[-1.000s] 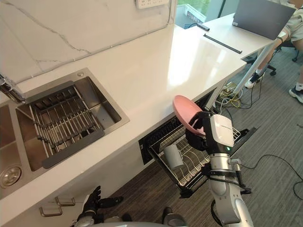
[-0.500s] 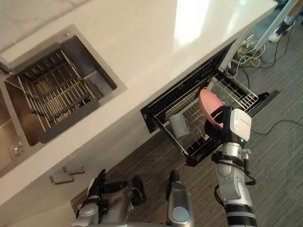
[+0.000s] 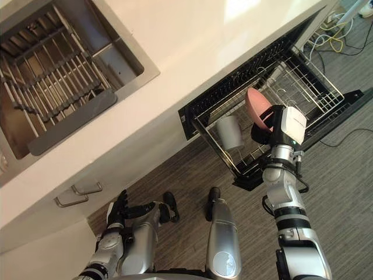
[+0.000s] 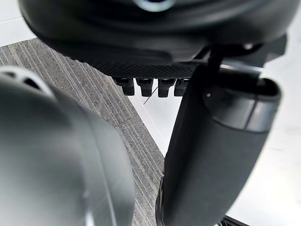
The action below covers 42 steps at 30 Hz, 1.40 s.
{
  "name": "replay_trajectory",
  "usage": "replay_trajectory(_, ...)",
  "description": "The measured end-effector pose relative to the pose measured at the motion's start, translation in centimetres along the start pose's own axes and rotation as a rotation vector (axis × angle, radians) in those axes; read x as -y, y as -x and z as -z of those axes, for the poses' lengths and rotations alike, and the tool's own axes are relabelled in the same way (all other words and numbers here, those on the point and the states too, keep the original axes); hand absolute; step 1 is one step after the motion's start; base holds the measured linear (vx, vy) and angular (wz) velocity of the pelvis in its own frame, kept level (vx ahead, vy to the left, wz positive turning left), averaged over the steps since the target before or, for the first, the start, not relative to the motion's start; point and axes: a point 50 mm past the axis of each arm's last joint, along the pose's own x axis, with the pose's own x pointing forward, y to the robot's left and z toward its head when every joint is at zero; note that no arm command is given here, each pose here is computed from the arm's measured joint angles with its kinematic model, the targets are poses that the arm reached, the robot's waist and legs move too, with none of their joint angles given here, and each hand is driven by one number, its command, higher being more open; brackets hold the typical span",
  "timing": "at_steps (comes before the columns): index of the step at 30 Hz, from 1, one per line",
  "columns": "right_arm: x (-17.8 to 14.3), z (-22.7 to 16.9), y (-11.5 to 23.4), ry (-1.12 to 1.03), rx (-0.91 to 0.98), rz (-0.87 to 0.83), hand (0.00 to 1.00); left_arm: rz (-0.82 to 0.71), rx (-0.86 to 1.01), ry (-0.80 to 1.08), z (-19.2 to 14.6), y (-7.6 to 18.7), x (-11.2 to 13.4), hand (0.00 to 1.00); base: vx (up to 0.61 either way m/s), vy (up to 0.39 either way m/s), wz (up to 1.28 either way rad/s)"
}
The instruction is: Walk over to the sink, pick up the cup, carry it to the dishwasher, place the cup inside the dishwasher, then close the dishwasher door
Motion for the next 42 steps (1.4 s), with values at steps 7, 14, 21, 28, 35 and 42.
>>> replay_trajectory(7,1.3,0.4,-2.7,0.027,-0.059,0.037,0.00,-0.023,0.010,0.046,-0.5,-0.2,0.2,1.00,-0.01,0.001,0.08)
replay_trajectory(14,1.5,1.4,-3.4,0.066,-0.122,0.038,1.00,-0.015,0.013,0.039,-0.9,-0.5,0.5,1.00,0.01,-0.002,0.01)
replay_trajectory(21,1.7,1.3,-3.8,0.033,-0.148,0.050,1.00,-0.017,0.020,0.035,-1.1,-0.5,0.9,1.00,0.00,0.000,0.00)
replay_trajectory(28,1.6,1.1,-3.7,0.029,-0.140,0.052,1.00,-0.012,0.015,0.030,-1.0,-0.5,1.0,1.00,0.00,0.000,0.00)
replay_trajectory(35,0.4,0.1,-1.4,-0.029,-0.071,0.037,1.00,-0.007,-0.007,0.009,-0.6,-0.4,1.0,1.00,0.00,-0.009,-0.01)
replay_trajectory(42,0.5,-1.8,1.5,-0.140,0.030,0.062,1.00,-0.015,-0.022,-0.037,-0.3,-0.4,0.3,1.00,0.01,-0.007,-0.03)
